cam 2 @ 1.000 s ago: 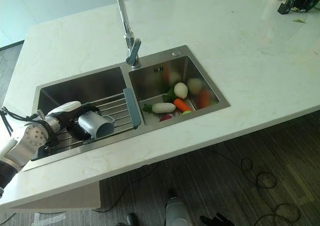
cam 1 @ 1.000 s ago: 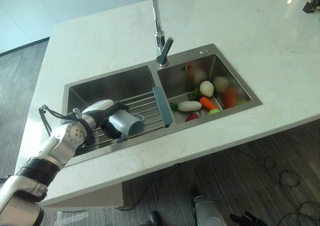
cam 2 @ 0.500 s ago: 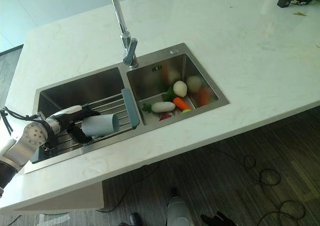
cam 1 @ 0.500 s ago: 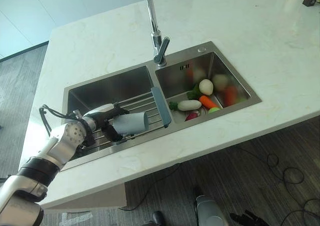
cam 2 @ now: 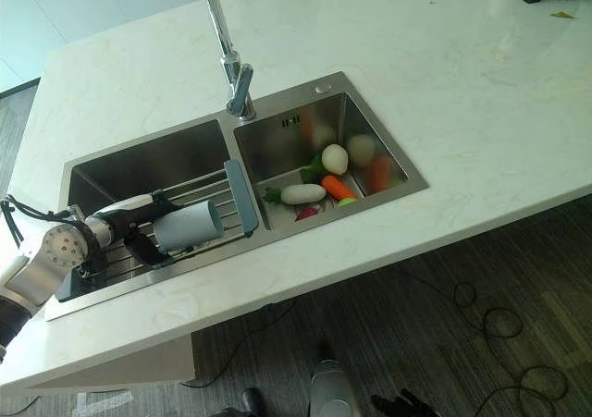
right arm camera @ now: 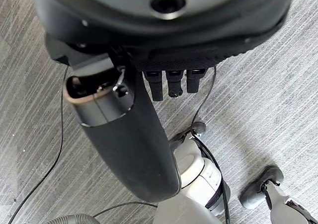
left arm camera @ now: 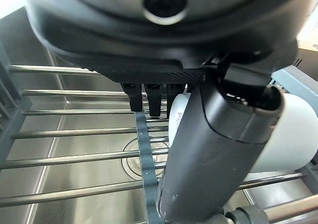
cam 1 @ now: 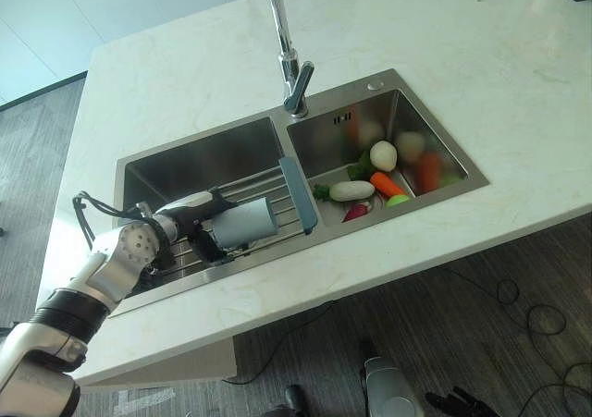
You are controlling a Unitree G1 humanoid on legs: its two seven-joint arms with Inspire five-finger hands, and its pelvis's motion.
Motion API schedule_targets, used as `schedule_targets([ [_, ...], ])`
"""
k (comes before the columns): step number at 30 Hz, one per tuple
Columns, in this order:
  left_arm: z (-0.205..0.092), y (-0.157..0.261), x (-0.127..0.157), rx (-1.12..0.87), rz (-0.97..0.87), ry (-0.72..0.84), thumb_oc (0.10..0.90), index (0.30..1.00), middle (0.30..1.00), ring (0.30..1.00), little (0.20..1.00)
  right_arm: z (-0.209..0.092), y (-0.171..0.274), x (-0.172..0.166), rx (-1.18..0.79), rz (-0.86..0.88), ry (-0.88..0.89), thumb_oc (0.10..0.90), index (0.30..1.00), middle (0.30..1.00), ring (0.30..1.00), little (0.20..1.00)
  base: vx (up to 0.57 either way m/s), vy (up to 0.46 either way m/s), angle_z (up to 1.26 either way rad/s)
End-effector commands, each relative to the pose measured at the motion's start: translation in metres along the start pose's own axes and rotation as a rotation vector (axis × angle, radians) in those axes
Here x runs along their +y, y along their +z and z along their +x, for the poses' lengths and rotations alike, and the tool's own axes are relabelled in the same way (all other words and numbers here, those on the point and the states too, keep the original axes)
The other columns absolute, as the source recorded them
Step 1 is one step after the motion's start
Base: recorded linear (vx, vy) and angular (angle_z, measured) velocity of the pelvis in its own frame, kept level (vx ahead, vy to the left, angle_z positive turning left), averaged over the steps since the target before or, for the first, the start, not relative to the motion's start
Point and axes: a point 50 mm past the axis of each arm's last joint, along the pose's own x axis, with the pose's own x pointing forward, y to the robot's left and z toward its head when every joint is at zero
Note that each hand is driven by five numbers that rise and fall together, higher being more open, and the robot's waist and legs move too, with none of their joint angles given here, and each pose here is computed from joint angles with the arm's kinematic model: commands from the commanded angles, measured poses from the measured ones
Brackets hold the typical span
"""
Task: Place the dishes in the dishwasher.
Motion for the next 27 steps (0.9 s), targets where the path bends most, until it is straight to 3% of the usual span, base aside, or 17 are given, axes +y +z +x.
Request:
schedule_targets([
  [1, -0.0211, 0.0077, 0.0632, -0.052, -0.022, 0.233, 0.8, 0.9, 0.9, 0.9, 0.9, -0.0024, 0.0101, -0.0018, -0.067, -0.024, 0.018, 0.8, 0.9, 0.9, 0.9, 0.9, 0.0, 0.0, 0.0],
  [27, -0.0164, 0.0027, 0.0591, -0.056, -0.225, 0.263, 0.8, 0.9, 0.9, 0.9, 0.9, -0.001, 0.0106, 0.006, -0.07, -0.031, 0.032, 0.8, 0.9, 0.9, 0.9, 0.9, 0.0, 0.0, -0.01],
])
